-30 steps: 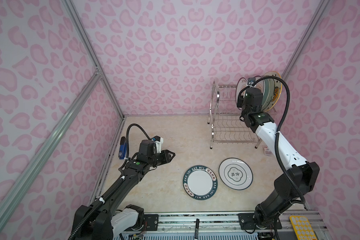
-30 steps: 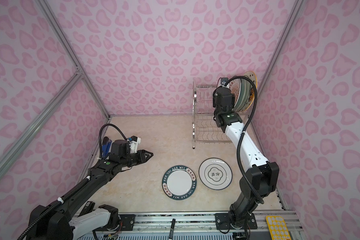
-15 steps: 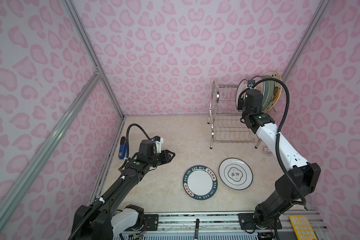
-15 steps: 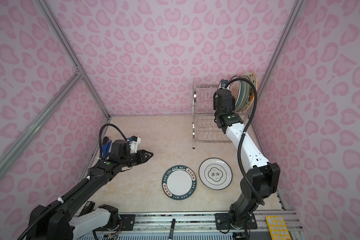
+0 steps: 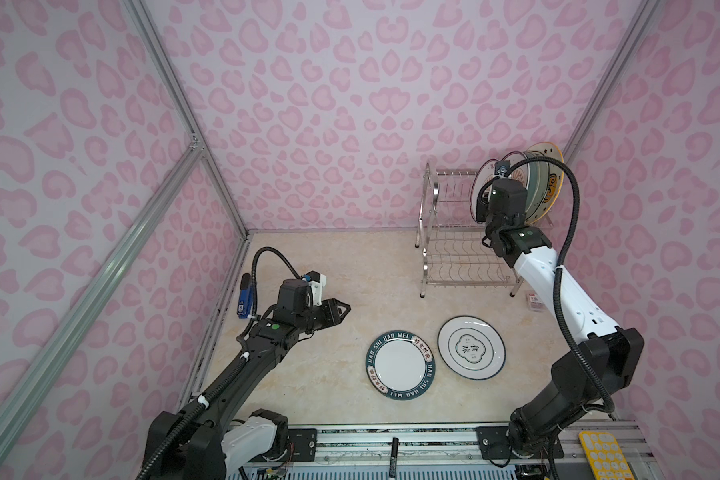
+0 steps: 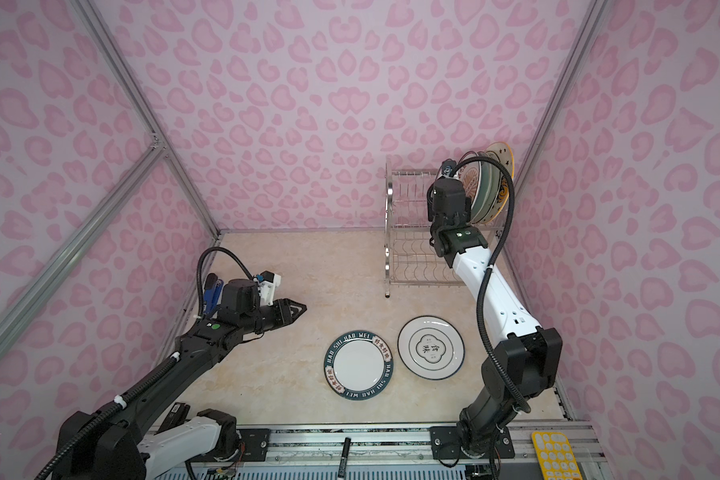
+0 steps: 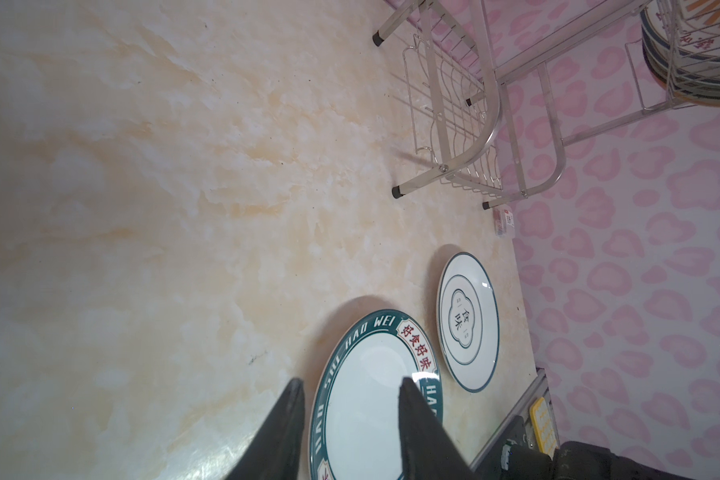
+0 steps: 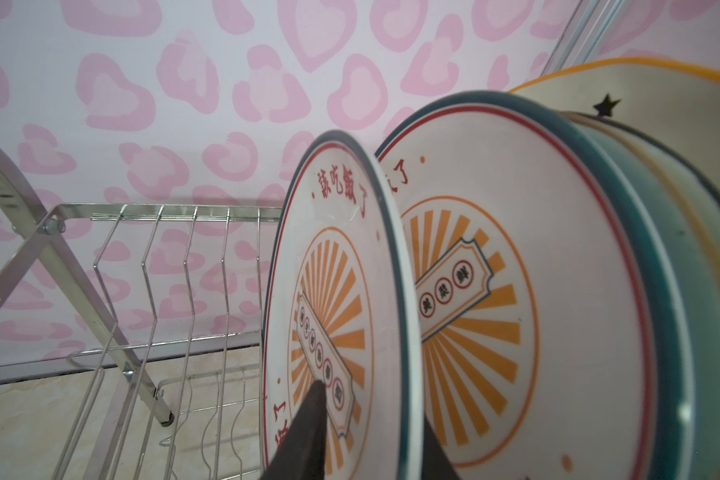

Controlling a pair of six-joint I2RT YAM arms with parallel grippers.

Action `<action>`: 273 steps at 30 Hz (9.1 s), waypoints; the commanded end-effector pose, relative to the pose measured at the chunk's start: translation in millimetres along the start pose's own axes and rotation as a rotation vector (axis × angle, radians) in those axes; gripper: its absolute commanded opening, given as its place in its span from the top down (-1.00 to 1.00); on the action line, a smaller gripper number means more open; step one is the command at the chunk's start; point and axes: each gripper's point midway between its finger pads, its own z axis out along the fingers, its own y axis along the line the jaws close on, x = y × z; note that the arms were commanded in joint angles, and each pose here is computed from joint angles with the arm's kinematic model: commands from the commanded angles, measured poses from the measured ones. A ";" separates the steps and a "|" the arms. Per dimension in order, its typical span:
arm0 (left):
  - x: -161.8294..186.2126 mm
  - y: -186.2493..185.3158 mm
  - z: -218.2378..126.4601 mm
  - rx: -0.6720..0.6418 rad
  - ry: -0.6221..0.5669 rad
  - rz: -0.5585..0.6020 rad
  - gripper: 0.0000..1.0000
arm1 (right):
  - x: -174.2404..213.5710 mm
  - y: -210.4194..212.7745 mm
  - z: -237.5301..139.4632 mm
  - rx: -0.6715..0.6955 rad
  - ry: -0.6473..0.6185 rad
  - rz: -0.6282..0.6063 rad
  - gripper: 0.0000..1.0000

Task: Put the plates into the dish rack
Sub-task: 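Open the right gripper to release the plate in the rack, then withdraw the right gripper toward the white plate while the left gripper approaches the green-rimmed plate, then grip the green-rimmed plate's rim with the left gripper and tilt it up, then slide the green-rimmed plate away with the left gripper while the right gripper approaches, then grip the upright green-rimmed plate's rim with the right gripper while the left gripper holds it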

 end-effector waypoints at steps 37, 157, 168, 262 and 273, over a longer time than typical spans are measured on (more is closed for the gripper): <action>-10.7 -0.3 -6.0 -0.024 -0.049 0.008 0.12 | -36.8 -14.3 -49.3 -0.092 -0.100 0.075 -0.13; 165.9 29.2 76.0 -0.010 0.338 -0.130 0.52 | 290.4 168.1 -167.3 -0.772 0.443 0.353 -0.40; 163.5 23.8 80.7 0.003 0.346 -0.125 0.77 | 289.0 166.6 -167.6 -0.768 0.439 0.348 -0.40; -25.1 -26.6 7.7 0.216 -0.158 -0.035 0.93 | 225.1 197.0 -190.5 -1.071 0.421 0.716 -0.29; -23.0 -26.1 10.5 0.221 -0.143 -0.038 0.93 | 221.6 214.3 -196.5 -1.136 0.433 0.732 0.12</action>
